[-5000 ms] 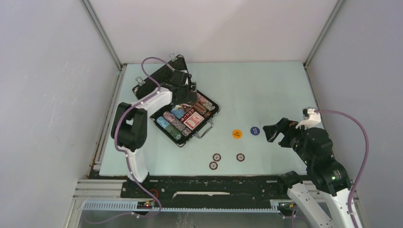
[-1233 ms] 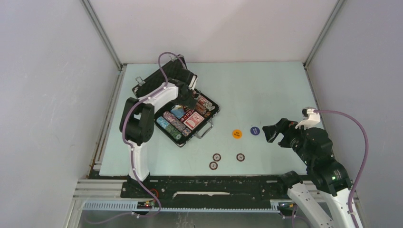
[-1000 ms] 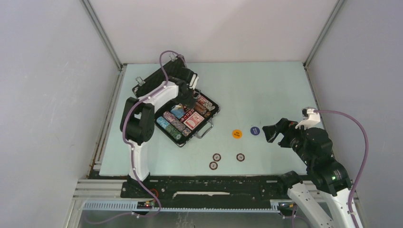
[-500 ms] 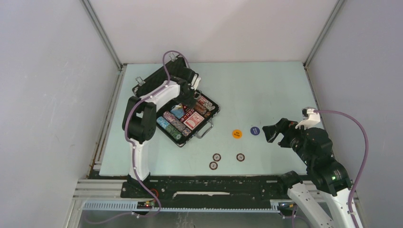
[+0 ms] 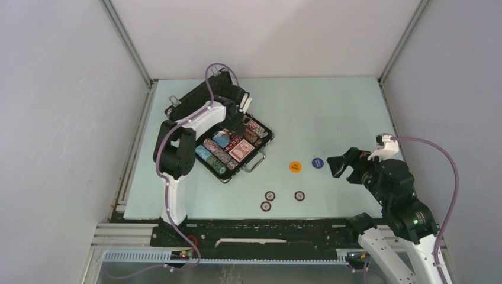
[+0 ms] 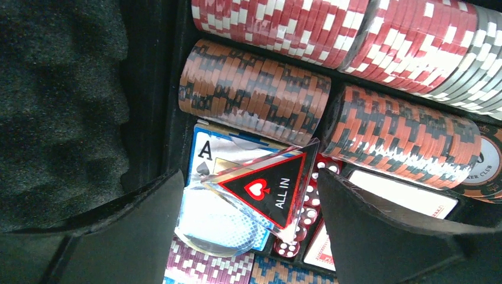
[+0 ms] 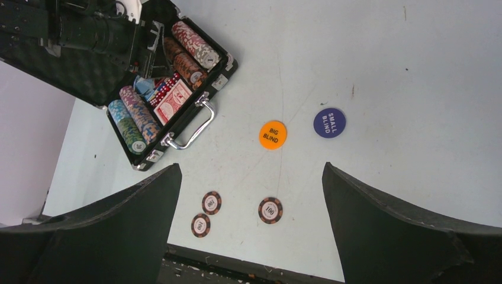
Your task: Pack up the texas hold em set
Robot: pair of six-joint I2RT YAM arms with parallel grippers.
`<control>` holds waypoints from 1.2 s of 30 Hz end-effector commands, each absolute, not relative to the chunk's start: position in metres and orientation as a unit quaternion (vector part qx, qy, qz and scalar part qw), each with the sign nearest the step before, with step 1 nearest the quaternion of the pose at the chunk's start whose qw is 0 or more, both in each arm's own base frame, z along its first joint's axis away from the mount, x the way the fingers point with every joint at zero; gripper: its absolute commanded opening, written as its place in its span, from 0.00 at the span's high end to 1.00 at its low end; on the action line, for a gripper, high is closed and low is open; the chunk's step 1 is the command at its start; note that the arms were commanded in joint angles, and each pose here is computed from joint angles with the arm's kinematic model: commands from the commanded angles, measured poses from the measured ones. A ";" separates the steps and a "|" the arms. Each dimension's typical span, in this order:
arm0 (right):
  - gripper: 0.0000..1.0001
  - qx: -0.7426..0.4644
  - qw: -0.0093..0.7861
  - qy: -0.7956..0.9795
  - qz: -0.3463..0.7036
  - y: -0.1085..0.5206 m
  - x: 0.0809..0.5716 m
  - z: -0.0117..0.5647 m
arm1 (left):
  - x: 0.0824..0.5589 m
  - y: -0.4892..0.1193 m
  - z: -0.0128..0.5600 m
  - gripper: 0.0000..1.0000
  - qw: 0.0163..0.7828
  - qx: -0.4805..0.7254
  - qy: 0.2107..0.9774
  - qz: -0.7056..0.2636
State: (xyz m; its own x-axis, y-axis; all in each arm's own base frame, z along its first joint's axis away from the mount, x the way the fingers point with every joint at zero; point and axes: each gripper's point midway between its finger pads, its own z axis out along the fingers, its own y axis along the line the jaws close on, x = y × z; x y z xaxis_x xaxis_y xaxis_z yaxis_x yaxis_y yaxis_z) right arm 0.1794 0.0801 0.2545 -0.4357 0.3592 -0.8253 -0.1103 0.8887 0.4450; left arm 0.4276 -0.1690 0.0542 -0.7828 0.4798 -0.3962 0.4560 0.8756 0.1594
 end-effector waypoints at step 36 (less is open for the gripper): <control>0.00 0.067 0.534 0.812 0.226 0.082 0.182 0.258 | 0.405 -0.175 0.103 0.51 0.248 0.317 0.915 -0.007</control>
